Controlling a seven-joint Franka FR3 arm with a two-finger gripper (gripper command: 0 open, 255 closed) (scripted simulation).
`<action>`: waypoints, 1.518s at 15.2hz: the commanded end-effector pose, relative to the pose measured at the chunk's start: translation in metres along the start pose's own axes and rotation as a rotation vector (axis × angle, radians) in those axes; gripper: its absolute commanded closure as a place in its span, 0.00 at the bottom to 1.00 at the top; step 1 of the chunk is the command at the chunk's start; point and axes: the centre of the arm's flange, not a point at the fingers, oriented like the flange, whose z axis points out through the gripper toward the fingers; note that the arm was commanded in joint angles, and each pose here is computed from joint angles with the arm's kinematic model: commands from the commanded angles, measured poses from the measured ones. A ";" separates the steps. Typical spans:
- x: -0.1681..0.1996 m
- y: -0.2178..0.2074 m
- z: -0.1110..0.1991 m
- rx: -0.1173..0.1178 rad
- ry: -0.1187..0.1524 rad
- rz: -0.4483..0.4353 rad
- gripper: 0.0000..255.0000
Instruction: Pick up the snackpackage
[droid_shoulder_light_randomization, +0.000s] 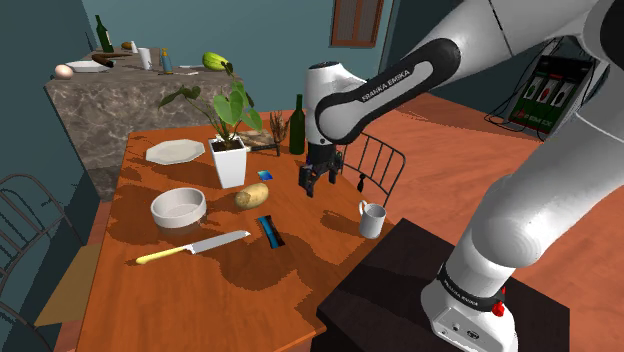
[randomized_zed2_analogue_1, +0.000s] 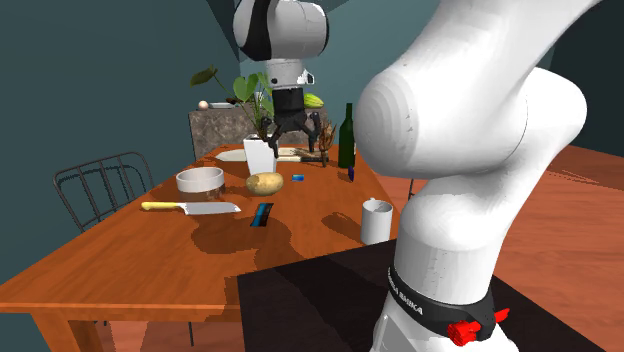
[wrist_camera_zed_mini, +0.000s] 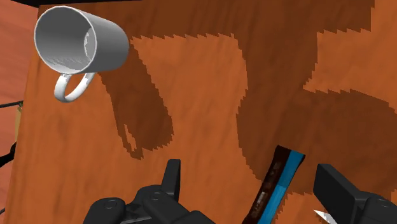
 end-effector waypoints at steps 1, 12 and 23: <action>0.013 -0.010 0.020 0.010 0.004 0.022 0.00; 0.095 -0.058 0.124 0.058 0.021 0.136 0.00; 0.145 -0.085 0.200 0.084 0.031 0.199 0.00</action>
